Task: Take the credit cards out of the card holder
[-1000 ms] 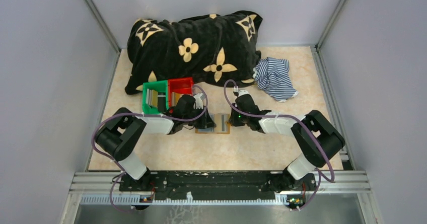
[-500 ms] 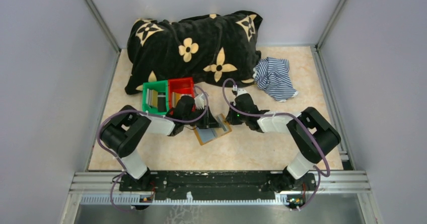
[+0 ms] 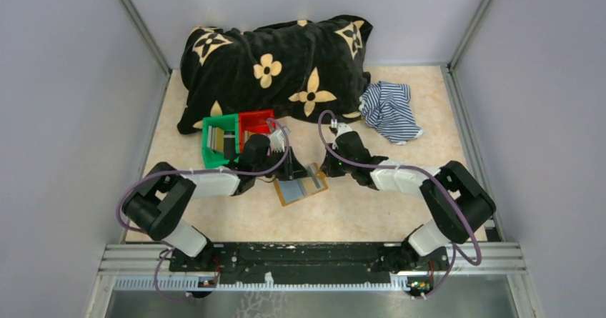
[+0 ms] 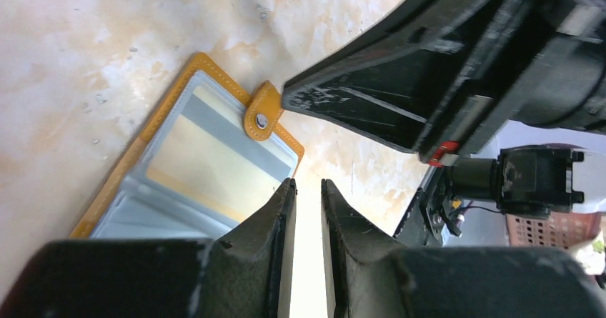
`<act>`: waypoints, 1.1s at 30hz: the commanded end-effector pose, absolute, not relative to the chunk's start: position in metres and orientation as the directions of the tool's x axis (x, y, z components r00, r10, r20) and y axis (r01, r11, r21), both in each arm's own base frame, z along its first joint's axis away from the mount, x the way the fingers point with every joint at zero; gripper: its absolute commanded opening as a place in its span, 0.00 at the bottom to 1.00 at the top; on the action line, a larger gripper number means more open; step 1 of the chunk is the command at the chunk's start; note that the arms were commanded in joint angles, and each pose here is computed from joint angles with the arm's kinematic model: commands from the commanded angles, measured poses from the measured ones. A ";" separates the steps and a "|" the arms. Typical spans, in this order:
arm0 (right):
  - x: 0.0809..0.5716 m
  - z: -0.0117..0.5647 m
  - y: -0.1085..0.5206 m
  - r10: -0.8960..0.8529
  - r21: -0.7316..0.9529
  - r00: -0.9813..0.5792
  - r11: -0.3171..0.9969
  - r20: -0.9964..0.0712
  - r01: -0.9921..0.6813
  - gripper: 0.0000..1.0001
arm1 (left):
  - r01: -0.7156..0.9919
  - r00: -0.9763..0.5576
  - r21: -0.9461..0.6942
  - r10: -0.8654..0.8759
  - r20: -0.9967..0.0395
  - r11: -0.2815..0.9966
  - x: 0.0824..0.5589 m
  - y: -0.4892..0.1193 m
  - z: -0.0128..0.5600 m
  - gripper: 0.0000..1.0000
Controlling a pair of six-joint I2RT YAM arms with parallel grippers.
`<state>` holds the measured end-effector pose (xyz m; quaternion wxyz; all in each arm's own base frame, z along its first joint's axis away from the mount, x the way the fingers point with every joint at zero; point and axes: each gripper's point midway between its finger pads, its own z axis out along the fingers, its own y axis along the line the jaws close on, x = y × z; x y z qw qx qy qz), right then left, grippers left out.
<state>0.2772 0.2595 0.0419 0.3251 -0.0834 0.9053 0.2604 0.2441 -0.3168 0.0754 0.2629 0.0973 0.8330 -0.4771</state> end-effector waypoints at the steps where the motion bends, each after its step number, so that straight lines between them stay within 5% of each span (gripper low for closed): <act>1: 0.281 0.079 0.268 0.004 0.404 -0.708 0.824 -0.706 -0.398 0.01 | 0.368 -0.842 -0.685 -0.088 -0.533 0.629 0.241 -0.294 0.064 0.25; 9: 0.275 0.085 0.283 -0.041 0.402 -0.705 0.798 -0.708 -0.450 0.22 | 0.293 -0.868 -0.677 -0.108 -0.484 0.675 0.225 -0.275 0.045 0.25; 16: 0.254 0.083 0.317 -0.112 0.392 -0.697 0.759 -0.708 -0.520 0.17 | 0.209 -0.899 -0.640 -0.113 -0.424 0.739 0.210 -0.256 0.016 0.25; 20: 0.249 0.068 0.324 -0.126 0.406 -0.721 0.754 -0.681 -0.516 0.00 | 0.189 -0.902 -0.613 -0.112 -0.418 0.767 0.210 -0.249 0.010 0.25; 33: 0.263 0.032 0.283 -0.140 0.294 -0.765 0.868 -0.629 -0.400 0.00 | 0.202 -0.894 -0.607 -0.109 -0.435 0.769 0.212 -0.249 0.015 0.25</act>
